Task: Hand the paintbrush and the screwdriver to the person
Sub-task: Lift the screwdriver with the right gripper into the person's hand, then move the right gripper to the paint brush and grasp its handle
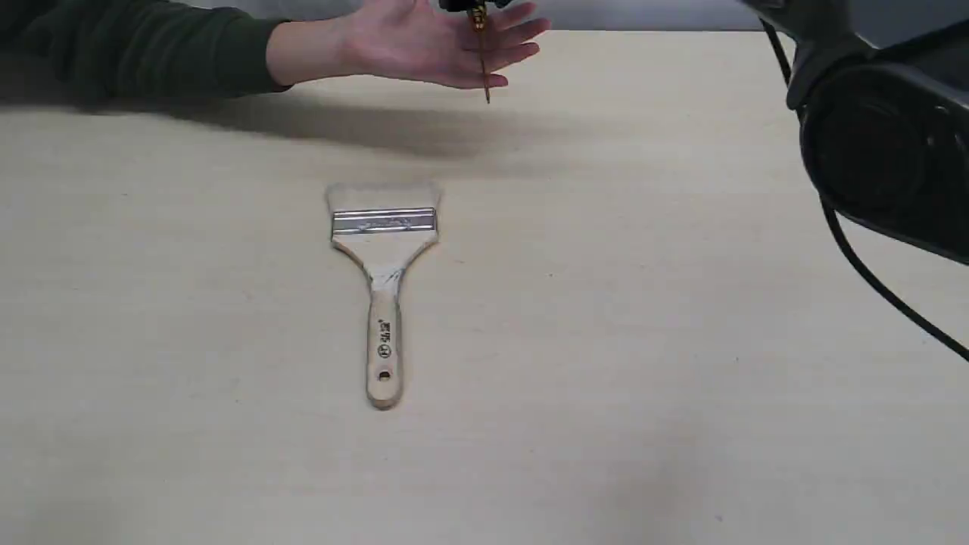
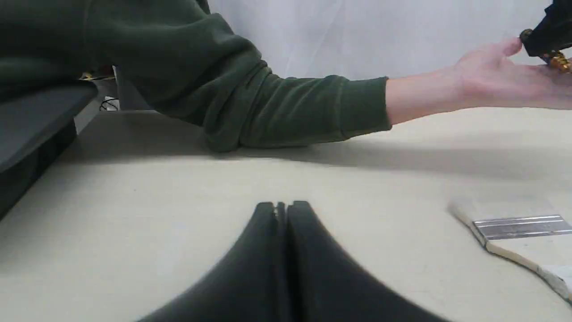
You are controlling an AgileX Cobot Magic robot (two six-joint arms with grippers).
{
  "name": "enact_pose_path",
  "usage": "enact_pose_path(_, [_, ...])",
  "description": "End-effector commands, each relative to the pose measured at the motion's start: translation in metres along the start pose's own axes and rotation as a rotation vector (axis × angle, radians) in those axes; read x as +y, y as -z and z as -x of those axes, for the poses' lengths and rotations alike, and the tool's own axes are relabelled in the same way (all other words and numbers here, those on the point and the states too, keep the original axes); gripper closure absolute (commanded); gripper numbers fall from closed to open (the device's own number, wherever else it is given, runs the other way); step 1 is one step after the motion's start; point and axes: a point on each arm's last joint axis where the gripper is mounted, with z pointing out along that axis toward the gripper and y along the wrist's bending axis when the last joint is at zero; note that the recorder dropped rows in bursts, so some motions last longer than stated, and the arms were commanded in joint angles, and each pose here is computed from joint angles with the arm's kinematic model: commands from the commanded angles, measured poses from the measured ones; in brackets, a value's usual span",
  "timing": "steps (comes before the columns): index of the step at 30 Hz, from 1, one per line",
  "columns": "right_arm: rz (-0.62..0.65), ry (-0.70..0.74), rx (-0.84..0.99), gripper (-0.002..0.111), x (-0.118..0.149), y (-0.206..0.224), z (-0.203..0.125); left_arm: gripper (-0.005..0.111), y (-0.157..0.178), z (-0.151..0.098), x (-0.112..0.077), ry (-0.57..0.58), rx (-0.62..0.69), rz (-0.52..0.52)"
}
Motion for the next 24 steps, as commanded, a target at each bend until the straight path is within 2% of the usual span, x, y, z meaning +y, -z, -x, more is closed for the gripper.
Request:
enact_pose_path(1, [-0.007,-0.013,0.016,0.056,-0.005,0.008,0.003,0.107,0.000,0.000,-0.001,0.005,-0.009,-0.008])
enact_pose_path(11, [0.004,0.038,0.060,0.056,-0.005,0.057,0.020,0.107,0.000,0.000,-0.001,0.005,-0.009,-0.008])
enact_pose_path(14, [0.050,0.052,0.088,0.056,-0.002,0.077,0.024,0.107,0.000,0.000,-0.001,0.005,-0.009,-0.008])
enact_pose_path(24, [0.102,0.066,0.222,0.059,0.001,0.105,0.008,0.107,0.000,0.000,0.000,0.003,-0.012,-0.008])
